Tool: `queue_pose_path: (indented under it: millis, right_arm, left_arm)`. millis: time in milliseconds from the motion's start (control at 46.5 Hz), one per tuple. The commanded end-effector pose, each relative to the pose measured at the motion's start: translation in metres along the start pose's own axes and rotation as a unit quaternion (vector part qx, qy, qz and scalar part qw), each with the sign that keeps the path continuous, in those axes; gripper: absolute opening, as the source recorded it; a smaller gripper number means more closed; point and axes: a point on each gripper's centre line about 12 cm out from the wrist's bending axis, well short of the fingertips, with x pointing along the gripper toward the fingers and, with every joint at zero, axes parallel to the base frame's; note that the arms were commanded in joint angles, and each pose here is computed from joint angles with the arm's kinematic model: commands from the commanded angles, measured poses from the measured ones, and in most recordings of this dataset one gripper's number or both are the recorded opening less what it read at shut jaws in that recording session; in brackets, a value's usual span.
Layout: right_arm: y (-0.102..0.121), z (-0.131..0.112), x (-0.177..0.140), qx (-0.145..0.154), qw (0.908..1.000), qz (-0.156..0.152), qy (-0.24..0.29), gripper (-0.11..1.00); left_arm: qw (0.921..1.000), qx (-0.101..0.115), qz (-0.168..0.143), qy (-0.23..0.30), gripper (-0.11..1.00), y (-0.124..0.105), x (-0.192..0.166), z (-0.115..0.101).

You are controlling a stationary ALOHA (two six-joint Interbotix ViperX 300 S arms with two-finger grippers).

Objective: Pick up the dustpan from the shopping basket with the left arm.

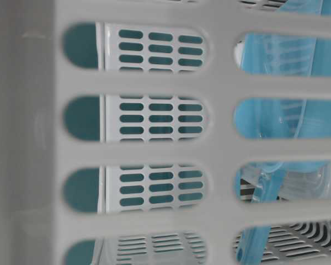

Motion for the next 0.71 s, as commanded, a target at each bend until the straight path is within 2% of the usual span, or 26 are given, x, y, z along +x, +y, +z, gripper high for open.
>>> queue_pose_path:
  millis: [0, 86, 194, 387, 581, 688]
  right_arm:
    - [-0.002, 0.007, 0.003, 0.003, 0.9999, -0.004, -0.009, 0.0]
    - [-0.002, 0.005, 0.002, 0.006, 1.0, -0.006, -0.005, 0.0]
    - [-0.002, 0.005, 0.002, 0.006, 1.0, -0.006, -0.002, 0.0]
    - [-0.002, 0.004, 0.002, 0.006, 1.0, -0.005, -0.001, 0.0]
    - [-0.002, 0.003, 0.001, 0.006, 1.0, -0.006, 0.001, 0.0]
    - [-0.002, 0.002, -0.001, 0.006, 0.9999, -0.005, 0.006, 0.0]
  left_arm:
    - [0.9999, -0.003, -0.003, 0.012, 0.06, -0.001, 0.009, 0.036]
    - [0.9963, -0.01, 0.003, 0.086, 0.0, 0.0, 0.018, 0.051]
    - [0.9876, -0.009, 0.006, 0.156, 0.0, 0.0, 0.03, 0.07]
    - [0.9611, -0.005, 0.006, 0.276, 0.0, -0.002, 0.074, 0.093]
    - [0.9169, 0.005, -0.002, 0.399, 0.0, -0.01, 0.135, 0.086]
    - [0.8871, 0.014, -0.008, 0.461, 0.0, -0.016, 0.16, 0.073]
